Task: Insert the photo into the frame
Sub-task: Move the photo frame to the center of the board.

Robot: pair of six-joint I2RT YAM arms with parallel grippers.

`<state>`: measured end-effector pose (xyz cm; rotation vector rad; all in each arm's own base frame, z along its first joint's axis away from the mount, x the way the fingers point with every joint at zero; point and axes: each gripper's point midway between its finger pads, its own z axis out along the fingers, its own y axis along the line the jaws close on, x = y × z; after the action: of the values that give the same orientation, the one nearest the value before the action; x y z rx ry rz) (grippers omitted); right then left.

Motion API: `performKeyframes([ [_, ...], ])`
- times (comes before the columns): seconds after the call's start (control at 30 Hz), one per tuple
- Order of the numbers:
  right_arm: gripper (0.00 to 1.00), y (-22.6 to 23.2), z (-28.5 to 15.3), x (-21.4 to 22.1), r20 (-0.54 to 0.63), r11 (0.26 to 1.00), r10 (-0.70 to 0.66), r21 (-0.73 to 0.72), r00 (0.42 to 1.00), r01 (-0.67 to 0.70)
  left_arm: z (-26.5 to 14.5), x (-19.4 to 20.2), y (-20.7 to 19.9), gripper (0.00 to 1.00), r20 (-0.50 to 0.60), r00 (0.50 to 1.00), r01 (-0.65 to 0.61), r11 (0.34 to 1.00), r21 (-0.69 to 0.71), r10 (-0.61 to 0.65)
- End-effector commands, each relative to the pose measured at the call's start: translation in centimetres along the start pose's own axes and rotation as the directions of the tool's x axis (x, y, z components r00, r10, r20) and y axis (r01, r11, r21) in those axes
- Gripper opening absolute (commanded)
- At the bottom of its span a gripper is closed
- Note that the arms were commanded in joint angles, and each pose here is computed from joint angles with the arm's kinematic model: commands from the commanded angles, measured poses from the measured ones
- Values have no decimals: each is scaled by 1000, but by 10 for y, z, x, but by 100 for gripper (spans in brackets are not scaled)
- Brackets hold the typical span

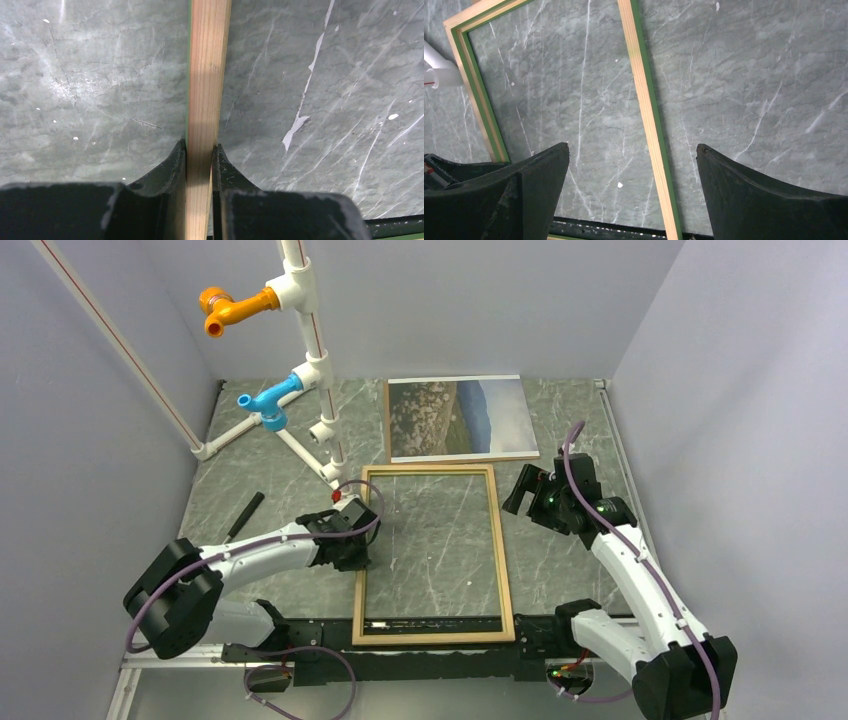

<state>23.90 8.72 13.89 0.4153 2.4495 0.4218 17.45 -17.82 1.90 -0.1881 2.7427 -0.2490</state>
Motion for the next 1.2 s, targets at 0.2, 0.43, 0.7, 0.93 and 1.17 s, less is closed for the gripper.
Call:
performKeyframes([
  [0.2, 100, 1, -8, -9, 37, 1000, -8, 1, 999, 8, -3, -21, -20, 3, 58, 997, 48, 998, 47, -51],
  [0.43, 100, 3, -2, -7, 25, 1000, -3, -9, 1000, 3, -16, -24, -23, 47, 93, 995, 23, 997, 72, -30],
  [0.7, 100, 2, 0, -9, 25, 1000, -12, 0, 1000, 12, -48, -41, -25, 96, 215, 976, -63, 996, 62, 48],
  [0.93, 100, 5, 13, -4, -20, 1000, -13, -18, 1000, 13, -76, -61, -50, 100, 317, 913, -282, 959, 42, 255],
  [1.17, 100, 7, 24, -3, -53, 1000, -16, -20, 998, 15, -75, -76, -75, 99, 328, 847, -438, 899, -15, 419],
])
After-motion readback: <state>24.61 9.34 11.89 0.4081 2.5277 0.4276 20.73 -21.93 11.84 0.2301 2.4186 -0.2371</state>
